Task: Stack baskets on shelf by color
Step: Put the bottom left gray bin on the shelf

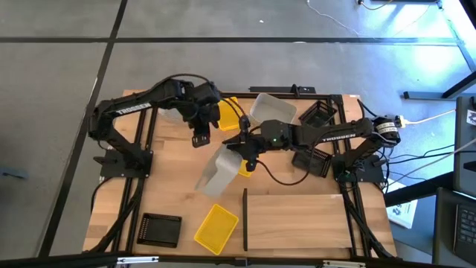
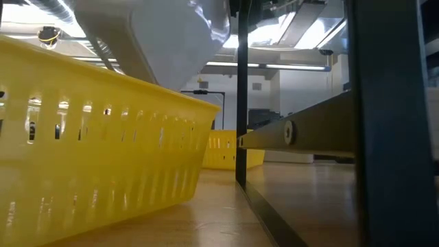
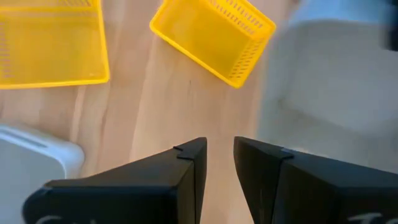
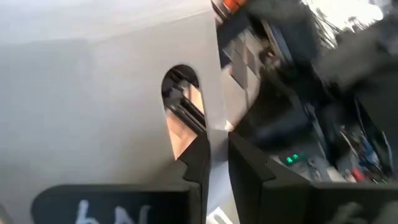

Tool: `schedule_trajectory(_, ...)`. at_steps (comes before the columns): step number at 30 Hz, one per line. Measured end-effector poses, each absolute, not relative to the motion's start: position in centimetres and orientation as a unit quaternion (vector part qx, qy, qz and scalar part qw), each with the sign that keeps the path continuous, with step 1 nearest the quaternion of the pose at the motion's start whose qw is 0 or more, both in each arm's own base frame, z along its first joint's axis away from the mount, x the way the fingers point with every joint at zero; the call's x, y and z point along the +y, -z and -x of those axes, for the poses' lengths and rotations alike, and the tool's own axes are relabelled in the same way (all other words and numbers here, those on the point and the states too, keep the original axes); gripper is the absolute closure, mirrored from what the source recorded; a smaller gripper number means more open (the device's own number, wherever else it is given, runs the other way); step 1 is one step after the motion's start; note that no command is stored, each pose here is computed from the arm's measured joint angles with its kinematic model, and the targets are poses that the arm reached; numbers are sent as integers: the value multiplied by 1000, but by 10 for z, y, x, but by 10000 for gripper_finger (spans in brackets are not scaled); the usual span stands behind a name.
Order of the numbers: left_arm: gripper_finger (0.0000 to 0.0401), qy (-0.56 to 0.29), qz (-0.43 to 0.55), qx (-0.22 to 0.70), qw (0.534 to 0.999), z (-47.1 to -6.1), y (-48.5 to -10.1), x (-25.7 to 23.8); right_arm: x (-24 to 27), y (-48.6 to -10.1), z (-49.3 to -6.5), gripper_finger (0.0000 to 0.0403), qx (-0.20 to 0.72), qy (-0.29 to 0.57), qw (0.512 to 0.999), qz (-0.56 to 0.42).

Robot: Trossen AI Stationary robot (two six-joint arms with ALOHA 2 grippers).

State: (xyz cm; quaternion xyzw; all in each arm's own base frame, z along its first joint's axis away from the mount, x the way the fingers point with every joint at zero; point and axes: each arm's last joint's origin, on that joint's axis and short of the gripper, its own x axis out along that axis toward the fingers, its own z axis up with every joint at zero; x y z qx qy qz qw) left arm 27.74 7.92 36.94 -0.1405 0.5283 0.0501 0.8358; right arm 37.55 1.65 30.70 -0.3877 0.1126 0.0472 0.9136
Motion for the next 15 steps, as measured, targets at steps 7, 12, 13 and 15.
schedule_trajectory(7,330,-27,160,556,815,-292,-347,98,18,-307,-376,356,109,-56,913,388)
schedule_trajectory(12,330,-49,158,567,807,-294,-340,108,20,-307,-375,356,110,-52,913,389)
schedule_trajectory(13,330,-62,151,570,806,-293,-340,110,21,-307,-375,356,113,-44,912,391)
schedule_trajectory(15,330,-90,139,574,802,-290,-341,113,22,-308,-374,356,122,-23,911,394)
